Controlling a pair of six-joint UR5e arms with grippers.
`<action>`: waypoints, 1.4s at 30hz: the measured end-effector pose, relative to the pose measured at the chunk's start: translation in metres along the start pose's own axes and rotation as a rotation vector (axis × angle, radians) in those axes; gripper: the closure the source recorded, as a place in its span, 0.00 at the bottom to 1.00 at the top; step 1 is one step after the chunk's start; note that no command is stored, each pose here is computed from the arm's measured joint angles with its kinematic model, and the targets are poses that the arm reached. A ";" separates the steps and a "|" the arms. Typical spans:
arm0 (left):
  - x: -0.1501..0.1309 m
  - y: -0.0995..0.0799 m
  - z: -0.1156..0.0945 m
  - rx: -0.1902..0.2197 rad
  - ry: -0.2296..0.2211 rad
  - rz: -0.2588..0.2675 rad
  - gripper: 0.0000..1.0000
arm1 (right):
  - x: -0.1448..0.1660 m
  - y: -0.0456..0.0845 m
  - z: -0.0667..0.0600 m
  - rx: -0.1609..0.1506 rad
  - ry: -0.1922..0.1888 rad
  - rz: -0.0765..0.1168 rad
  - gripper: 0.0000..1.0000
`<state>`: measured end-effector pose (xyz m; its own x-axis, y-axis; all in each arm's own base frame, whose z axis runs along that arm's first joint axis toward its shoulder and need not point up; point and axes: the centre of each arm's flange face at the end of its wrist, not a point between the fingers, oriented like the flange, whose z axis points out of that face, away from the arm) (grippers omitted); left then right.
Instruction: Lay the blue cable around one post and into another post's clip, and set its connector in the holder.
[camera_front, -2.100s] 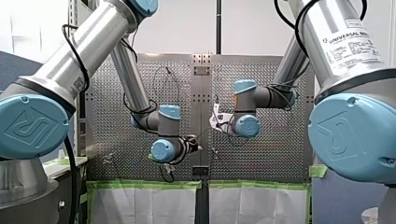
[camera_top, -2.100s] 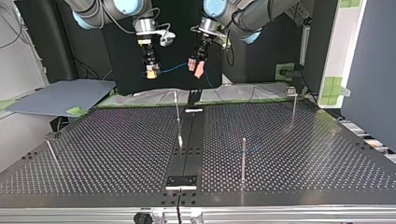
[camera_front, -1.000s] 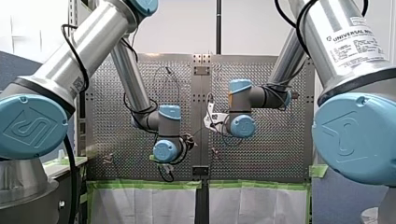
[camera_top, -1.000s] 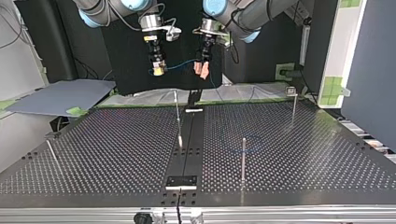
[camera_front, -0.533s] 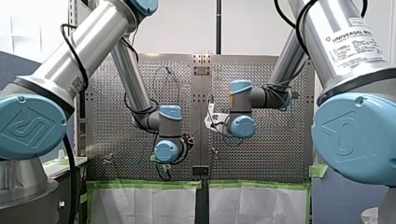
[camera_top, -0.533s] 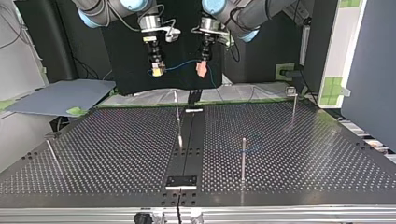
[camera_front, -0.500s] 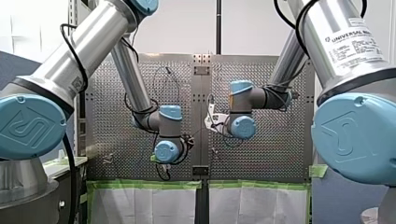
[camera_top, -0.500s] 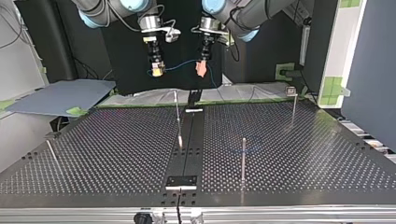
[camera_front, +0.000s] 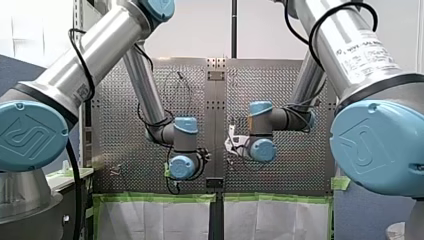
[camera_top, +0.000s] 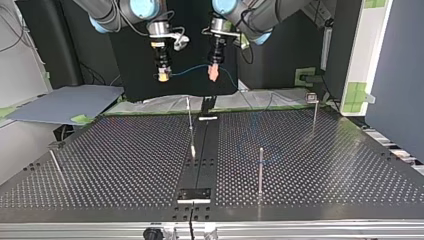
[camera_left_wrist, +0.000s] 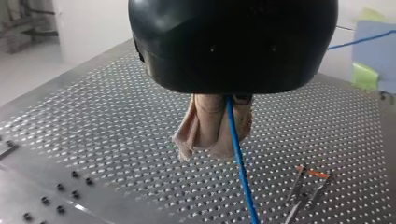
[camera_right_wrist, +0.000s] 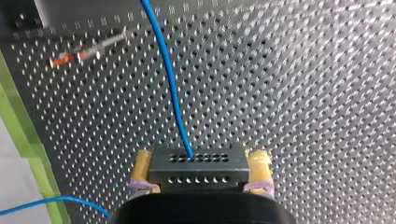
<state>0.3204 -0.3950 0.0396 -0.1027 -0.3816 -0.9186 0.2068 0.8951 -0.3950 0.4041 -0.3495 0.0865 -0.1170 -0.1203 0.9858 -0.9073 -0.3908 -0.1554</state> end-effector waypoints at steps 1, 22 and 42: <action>0.003 -0.001 0.002 0.003 0.001 0.009 1.00 | -0.002 0.003 0.001 -0.011 -0.002 -0.007 0.82; 0.080 0.008 0.024 0.021 0.056 0.084 1.00 | -0.060 0.078 0.020 -0.149 -0.075 -0.056 0.82; 0.143 0.008 0.059 0.029 0.098 0.127 1.00 | -0.074 0.125 0.064 -0.178 -0.012 -0.059 0.82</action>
<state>0.3647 -0.4560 -0.0960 -0.1682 -0.2399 -0.9561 0.2519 0.9273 -0.2770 0.3252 -0.4484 -0.0105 -0.0574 -0.1136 0.9919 -0.9696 -0.2302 -0.0825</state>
